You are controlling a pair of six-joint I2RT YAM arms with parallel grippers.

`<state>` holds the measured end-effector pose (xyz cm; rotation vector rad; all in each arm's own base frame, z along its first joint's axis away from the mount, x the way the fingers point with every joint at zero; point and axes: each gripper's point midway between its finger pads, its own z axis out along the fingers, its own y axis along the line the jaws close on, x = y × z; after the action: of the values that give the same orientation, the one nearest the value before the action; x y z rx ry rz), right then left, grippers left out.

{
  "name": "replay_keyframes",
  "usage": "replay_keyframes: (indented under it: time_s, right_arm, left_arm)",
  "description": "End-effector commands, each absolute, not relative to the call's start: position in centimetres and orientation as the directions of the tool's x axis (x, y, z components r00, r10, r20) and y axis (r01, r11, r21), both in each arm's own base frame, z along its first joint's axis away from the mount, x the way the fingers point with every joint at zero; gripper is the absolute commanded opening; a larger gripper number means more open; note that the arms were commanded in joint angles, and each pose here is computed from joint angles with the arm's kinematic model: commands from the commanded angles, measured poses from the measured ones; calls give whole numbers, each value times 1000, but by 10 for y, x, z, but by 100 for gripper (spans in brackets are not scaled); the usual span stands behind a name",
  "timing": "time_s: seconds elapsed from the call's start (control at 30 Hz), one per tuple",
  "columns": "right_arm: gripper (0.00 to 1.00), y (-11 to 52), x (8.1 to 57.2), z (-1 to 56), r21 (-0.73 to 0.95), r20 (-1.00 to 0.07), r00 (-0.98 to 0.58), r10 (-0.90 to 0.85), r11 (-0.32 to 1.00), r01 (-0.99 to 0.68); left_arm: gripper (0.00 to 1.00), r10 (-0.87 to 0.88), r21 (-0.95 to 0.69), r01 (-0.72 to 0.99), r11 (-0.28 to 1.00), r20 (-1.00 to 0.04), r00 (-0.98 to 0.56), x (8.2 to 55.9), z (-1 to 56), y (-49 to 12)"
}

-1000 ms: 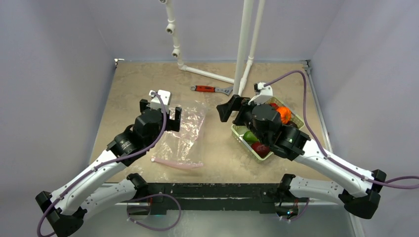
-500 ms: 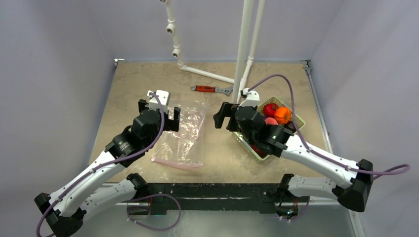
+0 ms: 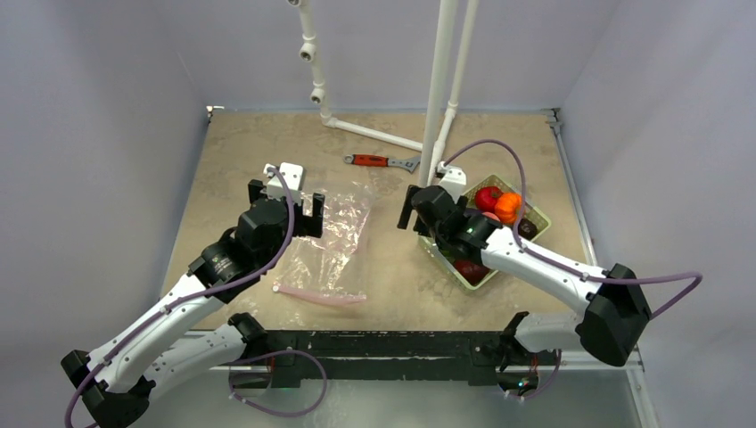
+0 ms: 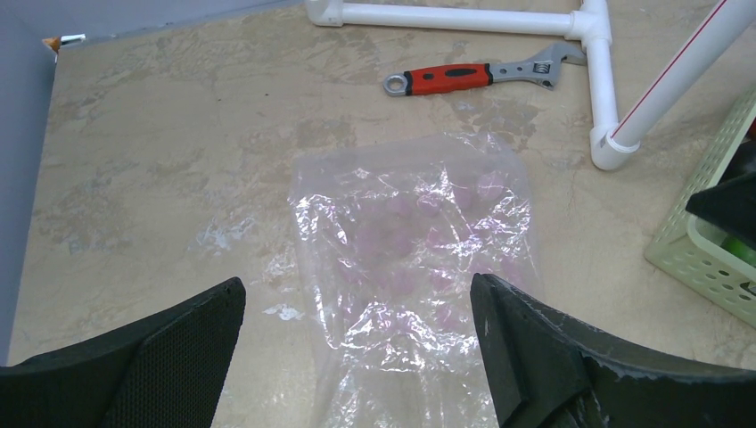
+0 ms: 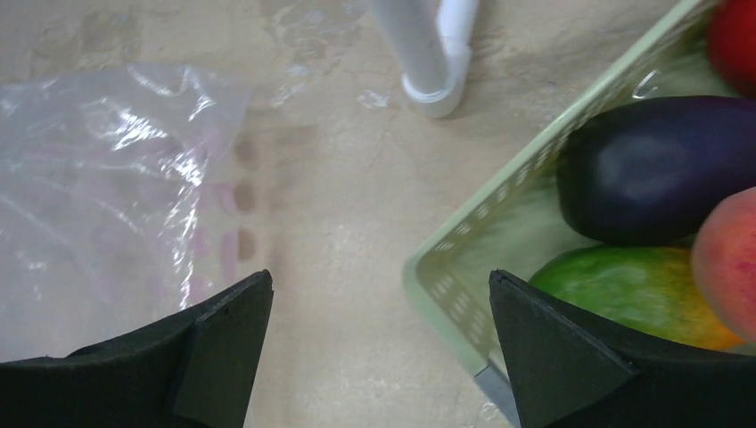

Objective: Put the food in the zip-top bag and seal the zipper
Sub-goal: Adjust the bin at the center of the board.

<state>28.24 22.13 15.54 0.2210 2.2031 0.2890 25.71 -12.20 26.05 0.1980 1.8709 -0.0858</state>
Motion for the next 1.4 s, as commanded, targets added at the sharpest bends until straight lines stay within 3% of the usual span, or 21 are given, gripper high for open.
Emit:
replay_keyframes:
  time_s: [0.0,0.27,0.6,1.37]
  right_arm:
    - [92,199,303,163,330,-771,-532,350,934,137]
    - [87,181,320,141,303,-753,-541,374,927,220]
    - [71,164,334,125,298,-745,-524,412,909,290]
    - [51,163,354,97,299,-716,-561,415,909,290]
  left_arm:
    - [96,46,-2,176,984,-963,-267,257,274,-122]
    - [96,42,-9,186,983,-963,-266,256,275,-124]
    - [96,34,-17,190,982,-965,-261,255,277,-124]
    - [96,27,-28,206,978,-966,-259,253,277,-126]
